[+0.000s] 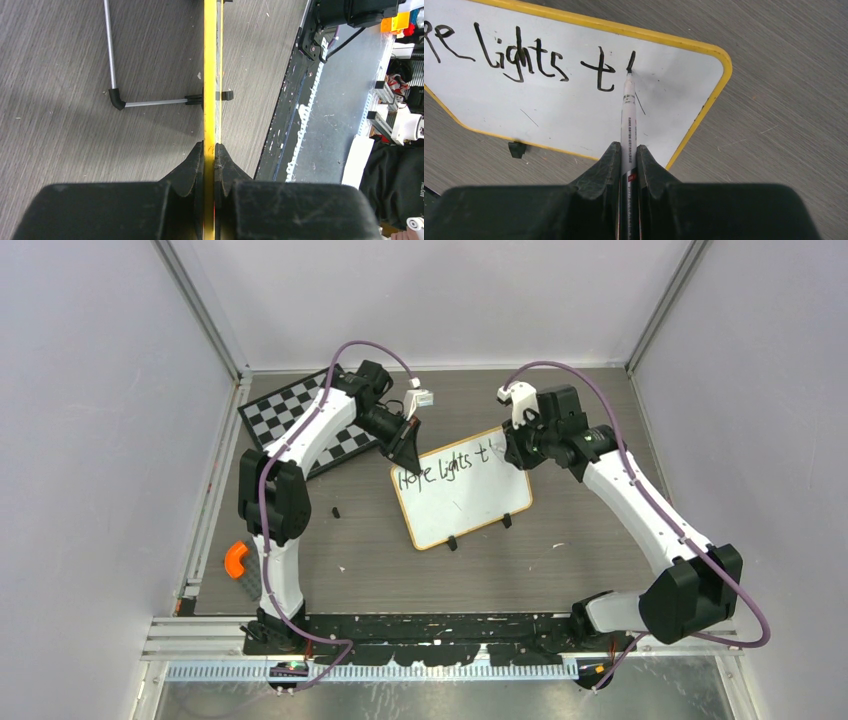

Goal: Write a sentence on the whiteboard

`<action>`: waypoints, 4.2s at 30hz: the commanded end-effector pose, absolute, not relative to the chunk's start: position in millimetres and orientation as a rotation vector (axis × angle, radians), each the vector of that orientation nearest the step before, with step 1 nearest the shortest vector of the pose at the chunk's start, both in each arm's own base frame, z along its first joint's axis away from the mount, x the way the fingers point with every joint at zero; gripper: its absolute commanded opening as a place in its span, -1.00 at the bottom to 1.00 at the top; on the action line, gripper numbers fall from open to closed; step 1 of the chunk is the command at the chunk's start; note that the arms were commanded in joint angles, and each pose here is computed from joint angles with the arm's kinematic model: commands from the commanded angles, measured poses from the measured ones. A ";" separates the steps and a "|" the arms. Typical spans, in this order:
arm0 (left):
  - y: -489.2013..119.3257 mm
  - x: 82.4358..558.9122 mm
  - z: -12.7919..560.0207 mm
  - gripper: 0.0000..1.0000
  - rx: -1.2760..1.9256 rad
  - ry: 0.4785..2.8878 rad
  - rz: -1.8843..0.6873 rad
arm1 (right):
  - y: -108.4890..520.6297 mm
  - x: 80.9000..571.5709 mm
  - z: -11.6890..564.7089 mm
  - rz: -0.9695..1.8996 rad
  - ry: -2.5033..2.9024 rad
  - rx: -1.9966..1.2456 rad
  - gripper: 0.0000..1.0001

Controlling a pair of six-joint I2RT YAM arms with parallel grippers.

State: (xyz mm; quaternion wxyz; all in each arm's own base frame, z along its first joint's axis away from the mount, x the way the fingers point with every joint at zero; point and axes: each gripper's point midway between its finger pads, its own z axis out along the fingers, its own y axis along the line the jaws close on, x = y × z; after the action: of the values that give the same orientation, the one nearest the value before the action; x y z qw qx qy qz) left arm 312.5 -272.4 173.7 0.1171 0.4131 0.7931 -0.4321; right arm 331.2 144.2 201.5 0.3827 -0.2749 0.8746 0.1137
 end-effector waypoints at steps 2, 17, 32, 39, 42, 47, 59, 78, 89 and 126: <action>-272.5 313.8 174.6 -1.00 1.233 2.322 -1.237 | 141.8 326.2 197.0 0.293 2.231 -0.705 -1.00; -272.5 314.1 174.0 -1.00 1.232 2.326 -1.238 | 141.2 310.3 190.6 0.325 2.262 -0.727 -0.99; -272.1 313.4 175.2 -1.00 1.236 2.323 -1.237 | 144.6 325.9 219.2 0.311 2.200 -0.700 -1.00; -271.8 313.6 174.7 -1.00 1.238 2.323 -1.233 | 144.4 333.5 221.9 0.293 2.194 -0.690 -0.99; -271.7 313.3 175.0 -1.00 1.242 2.321 -1.230 | 142.1 334.8 217.4 0.276 2.205 -0.692 -1.00; -271.5 313.5 174.5 -1.00 1.240 2.324 -1.231 | 139.3 334.6 210.3 0.257 2.221 -0.699 -0.99; -271.4 313.2 174.8 -1.00 1.238 2.325 -1.232 | 128.8 338.5 211.0 0.215 2.225 -0.662 -0.99; -272.0 313.3 173.4 -1.00 1.235 2.330 -1.239 | 129.4 308.7 187.8 0.281 2.302 -0.736 -1.00; -271.3 311.8 173.5 -1.00 1.237 2.326 -1.242 | 124.7 315.5 213.4 0.253 2.257 -0.687 -0.99; -271.4 312.2 174.0 -1.00 1.243 2.328 -1.241 | 118.5 341.3 201.6 0.206 2.272 -0.652 -1.00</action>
State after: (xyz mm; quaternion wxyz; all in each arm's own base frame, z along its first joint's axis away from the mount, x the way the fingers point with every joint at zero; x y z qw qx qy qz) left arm 311.9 -272.3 173.6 0.1156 0.4156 0.7921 -0.4318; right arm 322.7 124.9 186.2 0.3428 -0.2635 0.8959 0.1016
